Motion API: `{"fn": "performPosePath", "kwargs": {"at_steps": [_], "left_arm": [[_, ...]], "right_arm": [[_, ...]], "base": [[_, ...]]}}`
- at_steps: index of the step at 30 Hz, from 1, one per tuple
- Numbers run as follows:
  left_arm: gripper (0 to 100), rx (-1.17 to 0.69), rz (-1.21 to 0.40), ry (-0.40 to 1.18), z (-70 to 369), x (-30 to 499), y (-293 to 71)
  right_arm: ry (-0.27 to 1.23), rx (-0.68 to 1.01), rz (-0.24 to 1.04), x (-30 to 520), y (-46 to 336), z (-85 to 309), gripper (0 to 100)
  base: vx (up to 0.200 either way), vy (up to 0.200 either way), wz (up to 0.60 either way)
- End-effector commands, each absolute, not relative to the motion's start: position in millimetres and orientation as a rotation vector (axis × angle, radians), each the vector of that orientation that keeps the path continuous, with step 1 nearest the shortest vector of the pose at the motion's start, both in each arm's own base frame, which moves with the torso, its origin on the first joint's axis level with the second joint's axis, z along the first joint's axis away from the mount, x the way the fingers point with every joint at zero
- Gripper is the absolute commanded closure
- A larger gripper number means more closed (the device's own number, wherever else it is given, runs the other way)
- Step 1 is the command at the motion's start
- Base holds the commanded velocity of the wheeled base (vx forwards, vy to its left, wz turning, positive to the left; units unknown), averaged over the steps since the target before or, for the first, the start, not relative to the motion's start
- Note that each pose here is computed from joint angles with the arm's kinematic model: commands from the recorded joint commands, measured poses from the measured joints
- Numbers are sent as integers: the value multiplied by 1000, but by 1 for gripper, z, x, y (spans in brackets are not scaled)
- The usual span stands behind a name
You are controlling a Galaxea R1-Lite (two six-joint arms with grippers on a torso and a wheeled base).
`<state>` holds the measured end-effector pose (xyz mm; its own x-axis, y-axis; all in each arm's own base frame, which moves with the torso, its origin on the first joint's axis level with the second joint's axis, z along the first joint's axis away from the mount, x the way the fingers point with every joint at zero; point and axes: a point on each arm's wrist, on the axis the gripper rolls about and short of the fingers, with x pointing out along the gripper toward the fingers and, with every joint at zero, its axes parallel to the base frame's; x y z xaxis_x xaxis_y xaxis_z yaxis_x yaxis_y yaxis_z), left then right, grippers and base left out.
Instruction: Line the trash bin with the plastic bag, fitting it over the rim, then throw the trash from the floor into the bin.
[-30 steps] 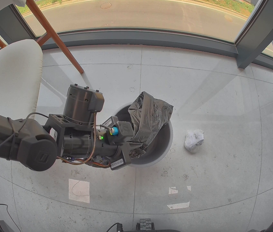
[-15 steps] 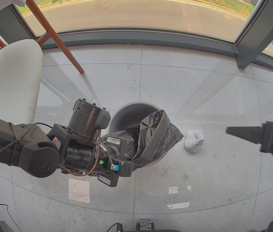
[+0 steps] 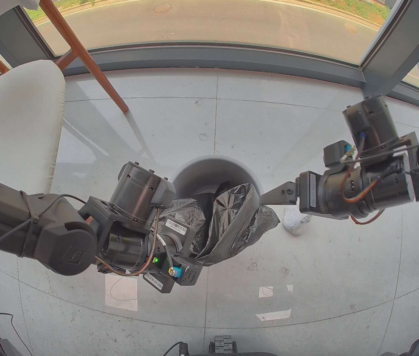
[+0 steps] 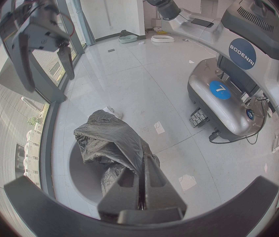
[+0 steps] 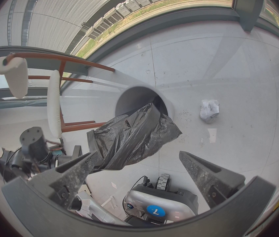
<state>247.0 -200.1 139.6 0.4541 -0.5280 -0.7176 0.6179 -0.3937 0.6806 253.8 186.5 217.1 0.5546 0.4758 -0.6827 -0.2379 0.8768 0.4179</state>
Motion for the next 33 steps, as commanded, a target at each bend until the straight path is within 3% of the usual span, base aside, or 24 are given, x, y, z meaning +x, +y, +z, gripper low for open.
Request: {"fn": "performPosePath", "kwargs": {"at_steps": [1,17,33], "left_arm": [[100,1554,-1231,89,138,247,-200],[100,1560,-1217,94,139,247,-200],[100,1562,-1174,66,139,251,-202]], "right_arm": [[982,257,373,291,205,201,0],[1056,135,350,332,225,181,0],[1070,120,334,342,228,174,0]], "base": [[0,0,0],[0,0,0],[0,0,0]]}}
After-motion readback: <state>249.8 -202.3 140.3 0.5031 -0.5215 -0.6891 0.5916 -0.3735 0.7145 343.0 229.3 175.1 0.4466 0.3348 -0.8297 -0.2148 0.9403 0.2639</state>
